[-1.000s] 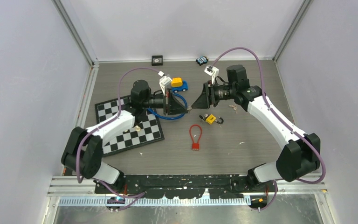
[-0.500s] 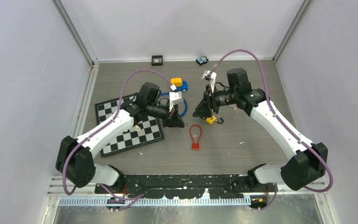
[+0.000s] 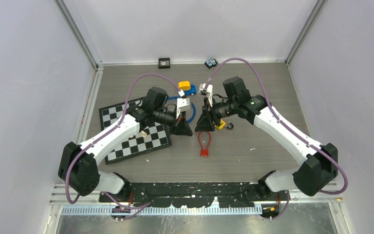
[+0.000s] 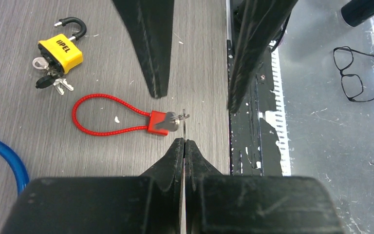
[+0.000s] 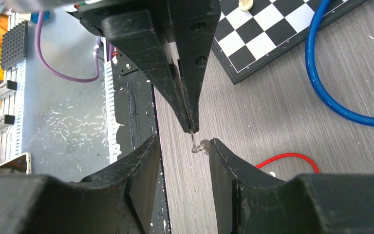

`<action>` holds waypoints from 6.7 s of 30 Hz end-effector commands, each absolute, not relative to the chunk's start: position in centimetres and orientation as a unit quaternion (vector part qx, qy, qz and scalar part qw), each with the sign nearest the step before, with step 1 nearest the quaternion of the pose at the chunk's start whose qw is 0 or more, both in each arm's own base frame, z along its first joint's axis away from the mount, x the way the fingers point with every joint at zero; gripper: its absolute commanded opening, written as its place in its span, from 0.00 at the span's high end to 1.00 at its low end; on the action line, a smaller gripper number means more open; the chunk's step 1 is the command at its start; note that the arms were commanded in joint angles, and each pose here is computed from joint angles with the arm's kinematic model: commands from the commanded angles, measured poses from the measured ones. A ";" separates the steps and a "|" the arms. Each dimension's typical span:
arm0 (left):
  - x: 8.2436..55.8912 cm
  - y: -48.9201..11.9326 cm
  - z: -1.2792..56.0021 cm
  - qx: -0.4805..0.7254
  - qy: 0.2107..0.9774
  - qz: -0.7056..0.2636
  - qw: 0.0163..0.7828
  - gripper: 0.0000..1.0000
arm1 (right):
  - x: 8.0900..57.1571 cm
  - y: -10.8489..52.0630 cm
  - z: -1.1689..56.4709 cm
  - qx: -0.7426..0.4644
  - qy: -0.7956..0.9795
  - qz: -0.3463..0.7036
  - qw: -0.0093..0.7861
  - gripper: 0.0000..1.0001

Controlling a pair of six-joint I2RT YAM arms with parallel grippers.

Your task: Unlock with the key

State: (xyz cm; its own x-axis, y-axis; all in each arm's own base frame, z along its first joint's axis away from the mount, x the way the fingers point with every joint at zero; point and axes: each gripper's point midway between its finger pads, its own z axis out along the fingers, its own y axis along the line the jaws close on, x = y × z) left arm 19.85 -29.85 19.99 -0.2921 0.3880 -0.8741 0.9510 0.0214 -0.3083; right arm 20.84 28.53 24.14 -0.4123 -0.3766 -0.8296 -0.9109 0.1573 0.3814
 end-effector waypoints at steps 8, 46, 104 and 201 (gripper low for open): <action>19.0 -30.6 22.5 0.527 0.608 -0.505 0.314 1.00 | 20.9 29.7 22.7 -0.478 0.698 0.453 0.283 0.59; 19.2 -30.4 22.1 0.523 0.615 -0.497 0.319 1.00 | 20.1 29.3 21.4 -0.489 0.705 0.439 0.268 0.80; 25.3 -31.3 16.2 0.516 0.686 -0.395 0.327 0.23 | 23.9 17.5 21.7 -0.346 0.795 0.347 0.357 1.00; 18.5 -37.8 1.9 0.804 0.497 -0.248 0.213 0.45 | 24.9 10.9 21.6 -0.233 0.821 0.352 0.384 1.00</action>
State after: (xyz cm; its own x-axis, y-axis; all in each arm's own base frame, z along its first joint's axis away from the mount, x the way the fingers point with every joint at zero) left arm 18.86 -37.51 2.43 0.3618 0.7165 -0.5965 0.9131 -0.4013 0.0718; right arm 24.54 10.85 20.86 -0.6236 -0.1111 -0.7738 -0.6328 0.6529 0.4162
